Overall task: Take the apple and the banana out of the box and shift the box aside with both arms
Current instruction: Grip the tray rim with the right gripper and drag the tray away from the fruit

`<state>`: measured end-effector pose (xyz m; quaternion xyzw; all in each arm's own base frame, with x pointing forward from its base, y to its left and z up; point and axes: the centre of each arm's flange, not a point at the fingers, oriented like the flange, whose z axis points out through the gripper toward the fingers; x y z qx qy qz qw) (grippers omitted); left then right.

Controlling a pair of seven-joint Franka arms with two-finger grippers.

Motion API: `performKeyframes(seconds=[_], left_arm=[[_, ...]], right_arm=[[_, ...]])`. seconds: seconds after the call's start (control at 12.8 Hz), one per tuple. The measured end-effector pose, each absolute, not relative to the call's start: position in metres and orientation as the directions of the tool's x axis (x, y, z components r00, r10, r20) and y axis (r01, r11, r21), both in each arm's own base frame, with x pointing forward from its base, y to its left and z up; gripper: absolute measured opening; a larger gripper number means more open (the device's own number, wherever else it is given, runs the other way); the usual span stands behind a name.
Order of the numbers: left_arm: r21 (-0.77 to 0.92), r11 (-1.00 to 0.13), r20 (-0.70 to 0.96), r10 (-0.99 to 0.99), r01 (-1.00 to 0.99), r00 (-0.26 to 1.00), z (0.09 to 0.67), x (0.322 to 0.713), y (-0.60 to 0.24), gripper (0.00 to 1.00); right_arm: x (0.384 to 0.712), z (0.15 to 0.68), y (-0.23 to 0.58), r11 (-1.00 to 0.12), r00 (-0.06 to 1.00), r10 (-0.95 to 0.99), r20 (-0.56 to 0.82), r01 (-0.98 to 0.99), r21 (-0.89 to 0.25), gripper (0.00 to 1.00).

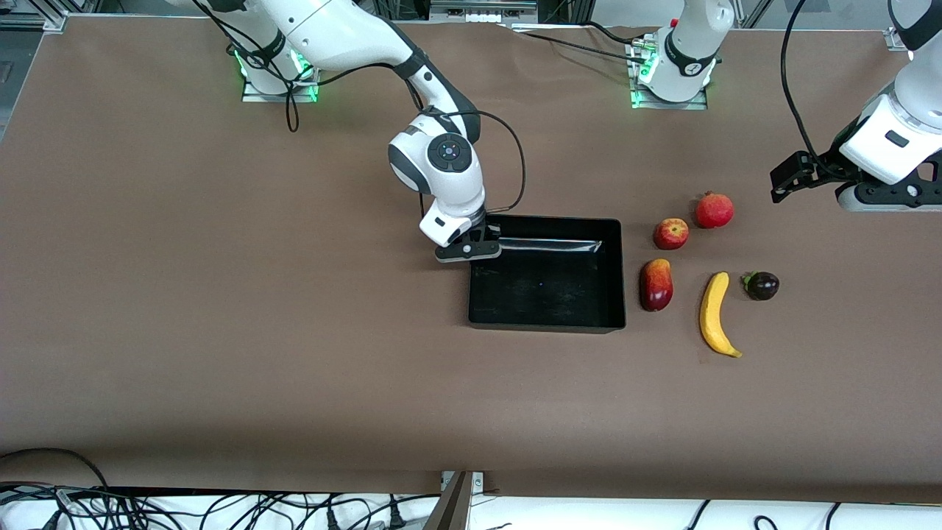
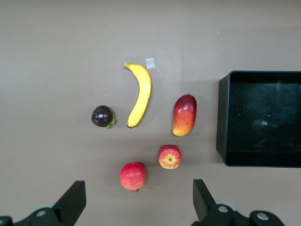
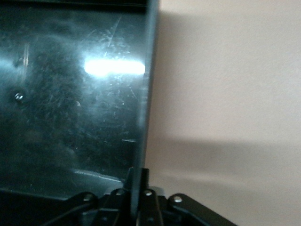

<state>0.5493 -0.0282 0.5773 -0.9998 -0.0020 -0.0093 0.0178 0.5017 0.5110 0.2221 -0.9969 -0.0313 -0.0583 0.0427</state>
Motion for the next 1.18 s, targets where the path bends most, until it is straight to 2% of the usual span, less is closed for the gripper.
performKeyframes(seconds=[0.24, 0.39, 0.63, 0.94, 1.18], left_arm=[[-0.036, -0.999, 0.019, 0.001, 0.002, 1.0, 0.578, 0.549, -0.028, 1.0], [-0.035, -0.999, 0.021, 0.0, 0.001, 1.0, 0.578, 0.549, -0.029, 1.0], [-0.035, -0.999, 0.022, -0.002, -0.001, 1.0, 0.579, 0.549, -0.03, 1.0], [-0.036, -0.999, 0.025, -0.028, -0.027, 0.999, 0.58, 0.549, -0.045, 1.0], [-0.037, -0.998, 0.027, -0.045, -0.044, 0.999, 0.581, 0.548, -0.054, 1.0]], right_arm=[[0.525, 0.264, 0.484, -0.998, 0.993, 0.069, 0.094, 0.07, -0.006, 0.03], [0.557, 0.309, 0.436, -0.993, 0.99, 0.12, 0.073, 0.118, 0.025, 0.03], [0.613, 0.358, 0.329, -0.978, 0.978, 0.207, 0.022, 0.208, -0.002, 0.03], [0.662, 0.364, 0.179, -0.969, 0.968, 0.249, -0.023, 0.249, 0.002, 0.03], [0.671, 0.343, 0.091, -0.975, 0.973, 0.221, -0.062, 0.221, -0.016, 0.03]])
